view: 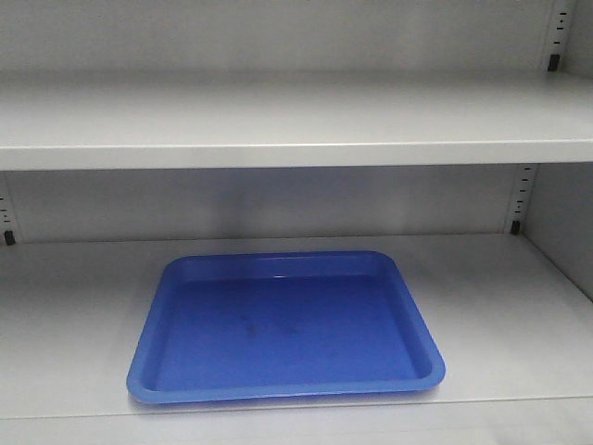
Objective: Pick beaker and place in left cabinet
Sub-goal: 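Extend the right gripper and lower the beaker onto the blue tray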
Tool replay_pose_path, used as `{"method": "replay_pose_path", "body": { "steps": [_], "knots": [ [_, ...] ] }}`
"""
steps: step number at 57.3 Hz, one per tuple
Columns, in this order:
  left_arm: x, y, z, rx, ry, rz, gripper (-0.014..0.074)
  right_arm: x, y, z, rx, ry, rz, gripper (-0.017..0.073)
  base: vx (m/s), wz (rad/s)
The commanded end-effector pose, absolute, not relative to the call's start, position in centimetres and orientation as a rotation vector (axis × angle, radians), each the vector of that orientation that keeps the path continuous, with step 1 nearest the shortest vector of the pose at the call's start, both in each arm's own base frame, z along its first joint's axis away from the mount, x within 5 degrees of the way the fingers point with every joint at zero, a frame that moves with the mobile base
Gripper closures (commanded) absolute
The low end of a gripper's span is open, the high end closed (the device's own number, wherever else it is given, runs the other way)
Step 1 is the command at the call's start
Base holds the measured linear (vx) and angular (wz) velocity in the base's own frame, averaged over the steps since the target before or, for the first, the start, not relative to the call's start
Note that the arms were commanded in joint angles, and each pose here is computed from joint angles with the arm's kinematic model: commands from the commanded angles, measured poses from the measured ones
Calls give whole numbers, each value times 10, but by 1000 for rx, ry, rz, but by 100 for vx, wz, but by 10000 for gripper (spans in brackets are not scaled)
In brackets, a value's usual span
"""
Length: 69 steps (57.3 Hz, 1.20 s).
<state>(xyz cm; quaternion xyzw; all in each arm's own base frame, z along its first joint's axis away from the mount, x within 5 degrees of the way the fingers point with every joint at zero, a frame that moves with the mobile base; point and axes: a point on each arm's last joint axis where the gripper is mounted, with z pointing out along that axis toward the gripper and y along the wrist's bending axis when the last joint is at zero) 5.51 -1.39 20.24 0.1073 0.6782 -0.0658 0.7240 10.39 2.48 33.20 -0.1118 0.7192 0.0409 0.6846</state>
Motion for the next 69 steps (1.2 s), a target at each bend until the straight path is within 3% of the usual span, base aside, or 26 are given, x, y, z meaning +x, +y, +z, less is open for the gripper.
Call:
{"method": "replay_pose_path", "body": {
  "steps": [1,11,23,30,52,69],
  "knots": [
    [54,-14,205,217,1414,-161,593,103,28,347,-285,1522,112,565,0,0],
    [54,-14,205,217,1414,-161,593,107,37,351,-338,1461,167,565,0,0],
    [54,-14,205,217,1414,-161,593,158,76,339,-523,1449,314,565,0,0],
    [54,-14,205,217,1414,-161,593,209,101,330,-520,1509,423,565,0,0],
    [54,-14,205,217,1414,-161,593,353,165,297,-542,1422,589,565,0,0],
    [54,-14,205,217,1414,-161,593,394,177,277,-533,1495,547,557,0,0]
  ]
}}
